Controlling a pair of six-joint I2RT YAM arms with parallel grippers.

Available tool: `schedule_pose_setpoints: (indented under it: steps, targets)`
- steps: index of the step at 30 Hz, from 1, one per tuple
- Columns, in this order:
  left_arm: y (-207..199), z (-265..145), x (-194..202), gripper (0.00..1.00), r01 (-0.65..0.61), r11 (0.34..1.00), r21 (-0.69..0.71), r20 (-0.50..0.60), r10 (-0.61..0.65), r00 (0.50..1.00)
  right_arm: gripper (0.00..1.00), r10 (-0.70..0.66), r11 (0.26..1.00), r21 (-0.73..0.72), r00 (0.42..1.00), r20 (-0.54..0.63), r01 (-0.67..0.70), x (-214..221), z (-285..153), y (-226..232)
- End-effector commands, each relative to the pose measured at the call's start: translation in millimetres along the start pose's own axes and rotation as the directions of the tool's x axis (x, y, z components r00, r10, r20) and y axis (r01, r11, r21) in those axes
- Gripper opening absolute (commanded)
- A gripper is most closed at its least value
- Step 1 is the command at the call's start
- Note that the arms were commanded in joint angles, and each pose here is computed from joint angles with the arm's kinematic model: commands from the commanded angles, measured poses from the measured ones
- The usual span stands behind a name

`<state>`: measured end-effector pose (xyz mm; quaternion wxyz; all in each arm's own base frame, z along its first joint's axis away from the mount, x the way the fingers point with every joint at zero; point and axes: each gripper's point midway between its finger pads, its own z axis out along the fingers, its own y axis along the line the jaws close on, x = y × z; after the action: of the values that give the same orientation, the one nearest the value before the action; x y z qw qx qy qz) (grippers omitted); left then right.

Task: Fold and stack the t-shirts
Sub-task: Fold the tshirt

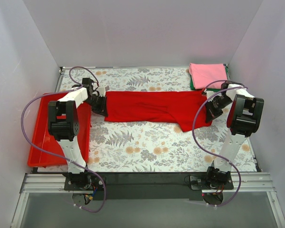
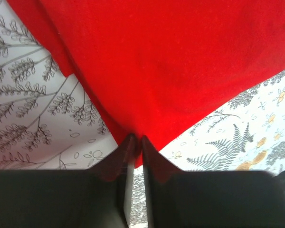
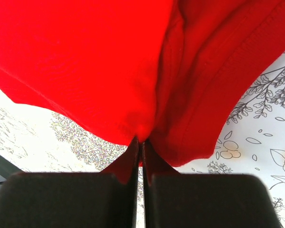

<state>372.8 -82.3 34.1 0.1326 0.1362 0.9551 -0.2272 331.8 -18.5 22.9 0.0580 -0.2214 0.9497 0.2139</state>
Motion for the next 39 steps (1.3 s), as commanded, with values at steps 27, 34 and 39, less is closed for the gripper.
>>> schedule_pose_setpoints:
  steps: [27,34,39]
  targets:
    - [2.8,-20.6,65.7,0.0,-0.074,0.992,-0.1,-0.195,0.053,0.979,0.01,-0.065,0.996,0.064,0.996,-0.06,0.068,45.1,-22.4,2.0]
    - [-14.5,-21.2,74.6,0.0,-0.088,0.994,-0.062,-0.179,0.075,0.981,0.01,-0.06,0.997,0.046,0.995,-0.078,0.064,60.3,-19.9,16.0]
    - [-27.9,-33.2,52.0,0.23,-0.12,0.992,-0.044,-0.082,0.116,0.99,0.12,-0.069,0.994,0.077,0.996,-0.048,0.073,53.7,-31.6,17.1]
